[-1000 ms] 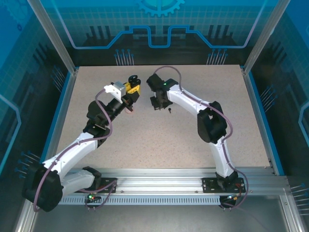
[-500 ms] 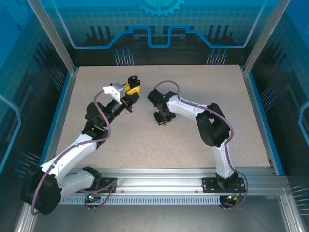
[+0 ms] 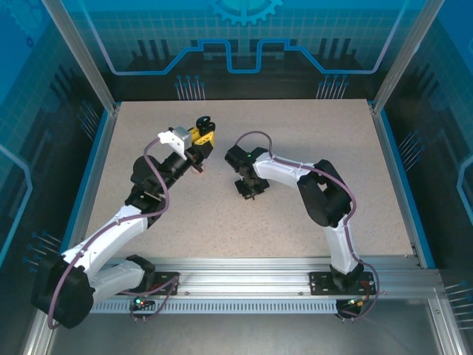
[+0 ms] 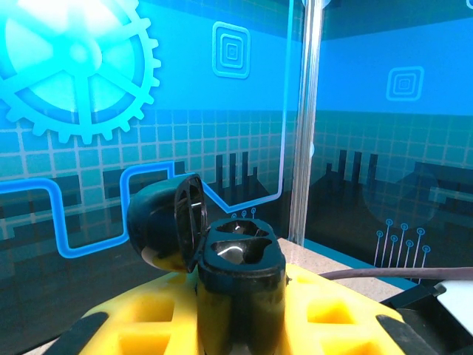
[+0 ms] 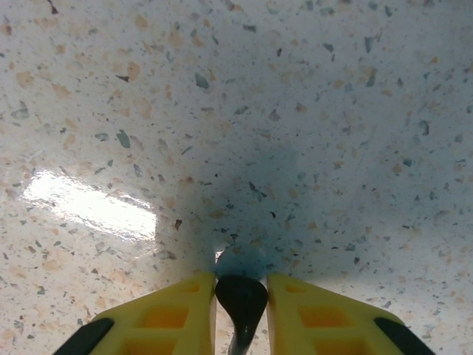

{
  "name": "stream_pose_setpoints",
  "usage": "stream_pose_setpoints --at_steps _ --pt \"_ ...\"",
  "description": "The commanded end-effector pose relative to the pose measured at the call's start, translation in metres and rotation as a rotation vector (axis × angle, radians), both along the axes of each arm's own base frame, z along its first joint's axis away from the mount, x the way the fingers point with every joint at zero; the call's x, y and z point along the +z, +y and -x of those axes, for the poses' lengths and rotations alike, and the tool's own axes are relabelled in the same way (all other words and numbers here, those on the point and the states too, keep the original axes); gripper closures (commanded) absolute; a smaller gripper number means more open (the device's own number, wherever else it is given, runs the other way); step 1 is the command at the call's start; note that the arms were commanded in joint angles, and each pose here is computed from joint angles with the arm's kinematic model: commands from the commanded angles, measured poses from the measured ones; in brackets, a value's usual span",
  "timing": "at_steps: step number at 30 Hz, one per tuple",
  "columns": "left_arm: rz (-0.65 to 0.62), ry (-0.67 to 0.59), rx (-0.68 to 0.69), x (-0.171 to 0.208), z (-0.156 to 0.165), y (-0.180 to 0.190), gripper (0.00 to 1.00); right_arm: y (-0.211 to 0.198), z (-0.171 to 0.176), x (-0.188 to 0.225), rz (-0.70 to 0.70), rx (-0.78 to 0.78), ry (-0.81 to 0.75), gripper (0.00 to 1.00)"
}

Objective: Insert the wireless bluetooth earbuds into the charging case

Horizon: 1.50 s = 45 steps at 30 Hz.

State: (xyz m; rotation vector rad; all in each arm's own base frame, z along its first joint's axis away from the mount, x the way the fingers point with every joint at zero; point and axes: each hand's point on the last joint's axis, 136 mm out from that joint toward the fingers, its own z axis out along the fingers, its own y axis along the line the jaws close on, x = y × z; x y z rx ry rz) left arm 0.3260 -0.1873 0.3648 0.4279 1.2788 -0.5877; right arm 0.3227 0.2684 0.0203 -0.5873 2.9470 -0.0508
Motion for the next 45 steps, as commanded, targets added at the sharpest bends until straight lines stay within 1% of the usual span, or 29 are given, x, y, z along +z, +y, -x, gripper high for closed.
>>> stream_pose_setpoints --at_steps 1,10,15,22,25,27,31,35,39,43,45 --pt "0.002 -0.028 -0.009 0.005 0.003 -0.002 1.00 0.004 0.006 -0.004 0.006 -0.007 0.030 0.74" --pt "0.004 -0.032 -0.010 0.006 0.004 -0.002 1.00 0.002 -0.001 -0.005 0.001 -0.054 0.035 0.74" --pt "0.002 -0.030 -0.011 0.005 0.004 -0.002 1.00 0.001 -0.003 -0.006 -0.032 -0.099 0.052 0.74" --pt "0.004 -0.030 -0.011 0.006 0.004 -0.002 1.00 -0.001 -0.001 -0.007 -0.023 -0.105 0.060 0.75" --pt "0.004 -0.031 -0.013 0.006 0.004 -0.003 1.00 -0.002 0.001 -0.010 -0.019 -0.106 0.063 0.78" --pt "0.003 -0.026 -0.016 0.004 0.005 -0.004 1.00 -0.002 0.001 -0.009 -0.021 -0.103 0.063 0.82" --pt "0.004 -0.024 -0.017 0.004 0.005 -0.004 1.00 -0.002 -0.001 0.001 -0.043 -0.106 0.037 0.88" --pt "0.004 -0.029 -0.020 0.006 0.006 -0.004 1.00 0.000 -0.006 0.023 -0.084 -0.111 -0.015 0.89" --pt "-0.006 -0.039 -0.038 0.004 0.009 -0.007 1.00 -0.003 -0.014 0.058 -0.139 -0.125 -0.100 0.89" --pt "-0.021 -0.057 -0.060 0.003 0.014 -0.012 1.00 -0.009 -0.024 0.111 -0.211 -0.135 -0.222 0.90" --pt "-0.028 -0.065 -0.069 0.002 0.016 -0.015 1.00 -0.015 -0.028 0.147 -0.253 -0.139 -0.307 0.90"
